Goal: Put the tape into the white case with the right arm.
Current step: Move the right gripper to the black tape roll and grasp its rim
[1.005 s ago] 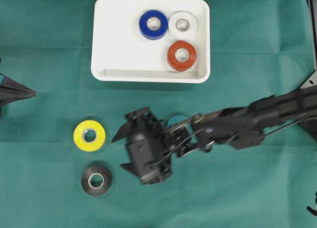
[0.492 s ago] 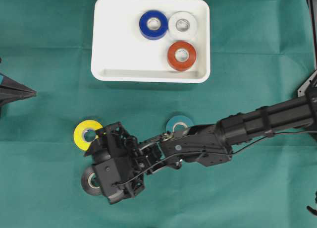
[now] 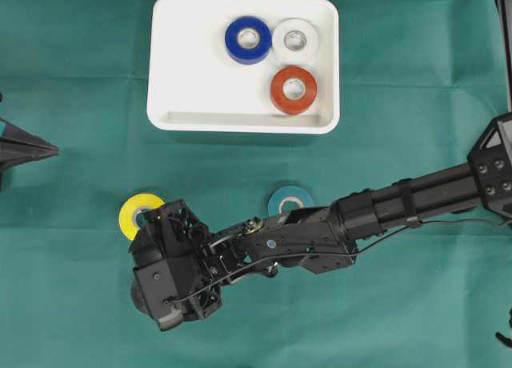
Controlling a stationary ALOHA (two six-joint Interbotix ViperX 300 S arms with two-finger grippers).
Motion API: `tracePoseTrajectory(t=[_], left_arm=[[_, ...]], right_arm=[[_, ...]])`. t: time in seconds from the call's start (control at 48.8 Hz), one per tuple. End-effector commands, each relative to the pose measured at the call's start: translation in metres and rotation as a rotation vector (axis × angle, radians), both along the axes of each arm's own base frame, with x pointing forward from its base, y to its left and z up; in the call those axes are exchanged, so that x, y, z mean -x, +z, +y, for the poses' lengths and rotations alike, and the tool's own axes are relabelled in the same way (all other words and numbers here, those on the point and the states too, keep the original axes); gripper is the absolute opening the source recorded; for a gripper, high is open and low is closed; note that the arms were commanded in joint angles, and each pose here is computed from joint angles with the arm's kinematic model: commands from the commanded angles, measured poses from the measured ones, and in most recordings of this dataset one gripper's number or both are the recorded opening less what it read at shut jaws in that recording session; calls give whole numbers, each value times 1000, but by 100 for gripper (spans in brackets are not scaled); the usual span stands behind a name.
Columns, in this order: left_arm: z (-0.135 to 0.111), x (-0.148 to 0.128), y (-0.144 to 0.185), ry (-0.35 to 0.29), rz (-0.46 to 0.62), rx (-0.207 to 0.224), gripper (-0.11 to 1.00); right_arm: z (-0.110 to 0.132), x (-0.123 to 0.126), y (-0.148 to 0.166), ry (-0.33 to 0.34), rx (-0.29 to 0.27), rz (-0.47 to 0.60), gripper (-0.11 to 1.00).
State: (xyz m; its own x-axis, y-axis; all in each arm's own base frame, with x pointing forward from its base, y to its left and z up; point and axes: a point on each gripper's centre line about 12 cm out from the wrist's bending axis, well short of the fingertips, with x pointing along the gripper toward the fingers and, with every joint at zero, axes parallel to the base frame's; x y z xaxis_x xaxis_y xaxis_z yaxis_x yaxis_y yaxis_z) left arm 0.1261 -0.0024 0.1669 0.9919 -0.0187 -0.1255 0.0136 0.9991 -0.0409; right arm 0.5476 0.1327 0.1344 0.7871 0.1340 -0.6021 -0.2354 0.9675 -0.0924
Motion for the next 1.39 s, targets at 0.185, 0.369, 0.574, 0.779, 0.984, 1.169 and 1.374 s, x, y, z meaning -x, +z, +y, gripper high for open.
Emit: tracePoseTrajectory(t=[0.185, 0.369, 0.574, 0.779, 0.984, 1.169, 1.374], left_arm=[[0, -1, 5, -1, -17, 0, 0], [0, -1, 5, -1, -17, -1, 0], [0, -1, 5, -1, -17, -1, 0], [0, -1, 5, -1, -17, 0, 0], [0, -1, 5, -1, -17, 2, 0], [0, -1, 5, -1, -17, 0, 0], [0, -1, 4, -1, -15, 0, 0]], right_arm=[[10, -7, 13, -19, 19, 20, 44], [22, -14, 9, -13, 19, 24, 44], [16, -10, -1, -58, 66, 118, 44], [13, -11, -6, -81, 63, 139, 44], [8, -16, -20, -110, 29, 145, 44], [8, -18, -20, -112, 14, 131, 44], [5, -19, -21, -118, 16, 137, 24]])
